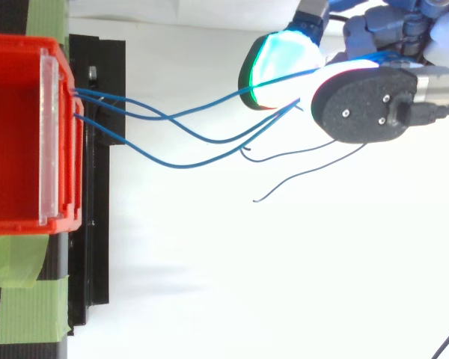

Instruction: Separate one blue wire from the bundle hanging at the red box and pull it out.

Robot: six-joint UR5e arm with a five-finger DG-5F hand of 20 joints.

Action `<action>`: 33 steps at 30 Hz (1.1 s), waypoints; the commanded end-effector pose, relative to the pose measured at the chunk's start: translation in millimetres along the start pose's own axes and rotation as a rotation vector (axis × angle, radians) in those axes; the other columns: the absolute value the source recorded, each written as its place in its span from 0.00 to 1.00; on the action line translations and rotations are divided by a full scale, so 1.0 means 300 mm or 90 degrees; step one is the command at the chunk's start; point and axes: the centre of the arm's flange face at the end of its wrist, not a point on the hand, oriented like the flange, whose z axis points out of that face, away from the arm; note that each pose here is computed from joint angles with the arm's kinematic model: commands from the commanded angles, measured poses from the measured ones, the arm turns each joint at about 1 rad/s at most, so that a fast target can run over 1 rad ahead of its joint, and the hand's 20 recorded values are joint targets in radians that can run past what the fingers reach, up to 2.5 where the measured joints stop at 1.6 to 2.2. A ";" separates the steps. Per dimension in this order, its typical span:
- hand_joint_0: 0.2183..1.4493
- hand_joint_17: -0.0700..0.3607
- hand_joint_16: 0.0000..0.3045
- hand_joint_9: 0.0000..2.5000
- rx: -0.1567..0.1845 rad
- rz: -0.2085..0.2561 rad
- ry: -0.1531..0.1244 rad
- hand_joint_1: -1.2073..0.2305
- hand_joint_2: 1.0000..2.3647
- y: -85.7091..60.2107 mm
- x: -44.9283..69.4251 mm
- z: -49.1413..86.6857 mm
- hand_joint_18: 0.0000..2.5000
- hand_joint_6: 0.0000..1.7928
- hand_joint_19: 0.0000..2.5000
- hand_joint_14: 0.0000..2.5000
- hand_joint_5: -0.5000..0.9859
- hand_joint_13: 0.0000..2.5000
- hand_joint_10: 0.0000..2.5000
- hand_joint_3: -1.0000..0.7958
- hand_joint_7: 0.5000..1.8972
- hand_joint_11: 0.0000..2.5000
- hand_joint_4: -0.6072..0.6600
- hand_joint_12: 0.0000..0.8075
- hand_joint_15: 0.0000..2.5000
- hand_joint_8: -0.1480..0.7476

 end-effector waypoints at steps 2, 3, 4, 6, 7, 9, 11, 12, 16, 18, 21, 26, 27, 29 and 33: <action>0.21 0.47 0.19 0.27 0.000 0.000 0.000 0.34 0.00 0.000 0.000 0.000 0.33 0.49 0.36 0.26 0.18 0.29 0.64 0.30 0.26 0.52 0.65 0.58 0.56 0.55; 0.22 0.46 0.19 0.28 0.000 0.000 0.000 0.34 0.00 0.000 0.000 0.000 0.33 0.49 0.36 0.26 0.18 0.29 0.63 0.30 0.26 0.52 0.64 0.57 0.56 0.55; 0.22 0.46 0.19 0.28 0.001 -0.001 0.000 0.34 0.00 -0.002 0.001 0.001 0.33 0.49 0.36 0.26 0.18 0.29 0.63 0.30 0.26 0.52 0.64 0.57 0.56 0.55; 0.24 0.45 0.18 0.28 0.001 -0.001 0.000 0.34 0.00 -0.002 0.001 0.001 0.33 0.49 0.37 0.25 0.19 0.29 0.62 0.30 0.27 0.53 0.63 0.56 0.56 0.54; 0.24 0.45 0.18 0.29 0.000 0.000 0.000 0.33 0.00 0.000 0.000 0.000 0.33 0.50 0.37 0.24 0.19 0.29 0.62 0.31 0.26 0.53 0.63 0.55 0.57 0.54; 0.26 0.44 0.17 0.29 0.000 0.000 -0.001 0.33 0.00 0.000 -0.003 0.001 0.33 0.49 0.37 0.23 0.19 0.30 0.61 0.32 0.27 0.54 0.62 0.54 0.57 0.53; 0.27 0.43 0.17 0.30 0.000 0.000 -0.001 0.33 0.00 0.000 -0.003 0.001 0.33 0.49 0.37 0.22 0.19 0.30 0.61 0.32 0.27 0.53 0.62 0.53 0.58 0.52; 0.27 0.43 0.17 0.30 0.000 0.000 0.000 0.33 0.00 0.000 0.000 0.000 0.33 0.50 0.37 0.23 0.19 0.31 0.61 0.32 0.27 0.54 0.62 0.53 0.58 0.52; 0.30 0.41 0.16 0.32 0.000 0.000 0.000 0.34 0.01 0.000 0.000 0.000 0.34 0.50 0.37 0.21 0.21 0.32 0.60 0.34 0.28 0.54 0.61 0.52 0.58 0.51; 0.30 0.41 0.16 0.33 0.000 0.000 0.000 0.34 0.01 0.000 0.000 0.000 0.35 0.50 0.37 0.21 0.21 0.33 0.60 0.35 0.29 0.53 0.60 0.52 0.58 0.51; 0.30 0.41 0.16 0.34 0.000 0.000 0.000 0.34 0.01 0.000 0.000 0.000 0.35 0.50 0.38 0.21 0.22 0.33 0.59 0.38 0.30 0.54 0.58 0.52 0.58 0.51; 0.30 0.41 0.16 0.34 0.000 0.000 -0.001 0.34 0.01 0.000 -0.003 0.001 0.35 0.50 0.38 0.21 0.22 0.33 0.58 0.41 0.32 0.55 0.56 0.52 0.59 0.50; 0.30 0.41 0.16 0.34 0.000 0.000 0.000 0.34 0.01 0.000 0.000 0.000 0.35 0.51 0.38 0.21 0.22 0.33 0.58 0.42 0.31 0.55 0.56 0.51 0.59 0.50; 0.30 0.41 0.16 0.34 0.000 0.000 0.000 0.34 0.01 0.000 0.000 0.000 0.35 0.51 0.38 0.20 0.22 0.33 0.58 0.41 0.31 0.55 0.57 0.51 0.59 0.51; 0.27 0.42 0.16 0.35 0.000 0.000 0.000 0.38 0.01 0.000 0.000 0.000 0.35 0.50 0.38 0.22 0.22 0.33 0.58 0.37 0.31 0.55 0.58 0.52 0.58 0.51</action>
